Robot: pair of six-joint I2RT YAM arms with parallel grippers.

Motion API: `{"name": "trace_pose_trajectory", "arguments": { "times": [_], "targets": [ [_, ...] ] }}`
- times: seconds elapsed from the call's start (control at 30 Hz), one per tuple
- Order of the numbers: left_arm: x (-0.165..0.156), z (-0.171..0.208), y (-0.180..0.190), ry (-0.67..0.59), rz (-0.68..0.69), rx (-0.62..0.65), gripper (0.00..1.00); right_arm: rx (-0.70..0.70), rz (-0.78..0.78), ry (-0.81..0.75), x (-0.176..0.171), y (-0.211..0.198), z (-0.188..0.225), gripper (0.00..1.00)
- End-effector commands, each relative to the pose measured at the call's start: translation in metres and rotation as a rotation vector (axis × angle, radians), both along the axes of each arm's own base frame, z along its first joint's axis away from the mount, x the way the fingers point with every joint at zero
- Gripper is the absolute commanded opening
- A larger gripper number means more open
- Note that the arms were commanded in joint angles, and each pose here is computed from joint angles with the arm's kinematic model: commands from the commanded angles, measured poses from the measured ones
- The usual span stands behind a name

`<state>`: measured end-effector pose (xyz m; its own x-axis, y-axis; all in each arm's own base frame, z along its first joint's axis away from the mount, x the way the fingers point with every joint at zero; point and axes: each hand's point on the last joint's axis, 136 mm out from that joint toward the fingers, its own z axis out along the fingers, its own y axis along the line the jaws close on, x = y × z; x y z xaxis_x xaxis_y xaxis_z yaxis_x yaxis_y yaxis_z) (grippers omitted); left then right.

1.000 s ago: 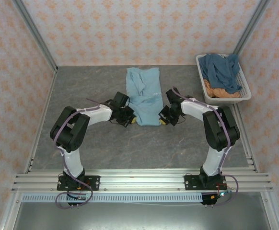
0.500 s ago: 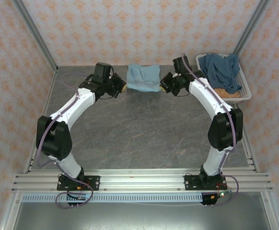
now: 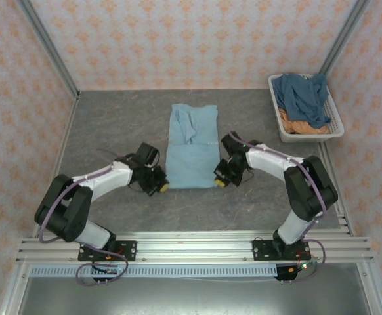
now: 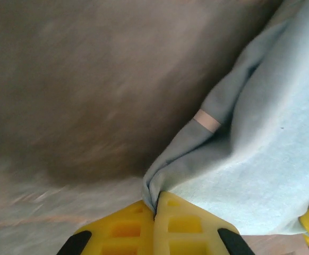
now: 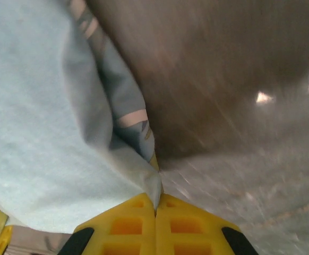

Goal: Fold and stack the t-shirts

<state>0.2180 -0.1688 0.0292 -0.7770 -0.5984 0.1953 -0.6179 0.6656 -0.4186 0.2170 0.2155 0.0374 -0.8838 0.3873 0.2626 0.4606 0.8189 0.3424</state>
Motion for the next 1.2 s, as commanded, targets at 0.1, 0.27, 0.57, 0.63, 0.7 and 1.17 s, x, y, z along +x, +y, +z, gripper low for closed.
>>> {"name": "trace_pose_trajectory", "arguments": {
  "times": [0.1, 0.27, 0.57, 0.63, 0.7, 1.17],
  "targets": [
    [-0.044, 0.011, 0.006, -0.027, -0.076, -0.007, 0.0, 0.028, 0.044, 0.028, -0.049, -0.004, 0.011, 0.0],
    [-0.049, 0.059, 0.003, -0.145, -0.094, -0.049, 0.0, 0.073, 0.042, -0.036, -0.058, -0.006, 0.055, 0.0],
    [-0.031, 0.167, 0.007, -0.438, -0.003, -0.152, 0.0, 0.177, -0.028, -0.172, -0.047, -0.002, 0.146, 0.0],
    [-0.03, 0.181, 0.008, -0.465, -0.002, -0.158, 0.0, 0.183, -0.032, -0.186, -0.047, -0.002, 0.161, 0.0],
    [-0.026, 0.192, 0.007, -0.489, 0.002, -0.165, 0.0, 0.194, -0.038, -0.196, -0.046, -0.001, 0.174, 0.0],
    [0.055, 0.168, 0.014, -0.355, 0.135, -0.038, 0.0, 0.169, -0.182, -0.18, 0.044, 0.009, 0.164, 0.0]
  ]
}}
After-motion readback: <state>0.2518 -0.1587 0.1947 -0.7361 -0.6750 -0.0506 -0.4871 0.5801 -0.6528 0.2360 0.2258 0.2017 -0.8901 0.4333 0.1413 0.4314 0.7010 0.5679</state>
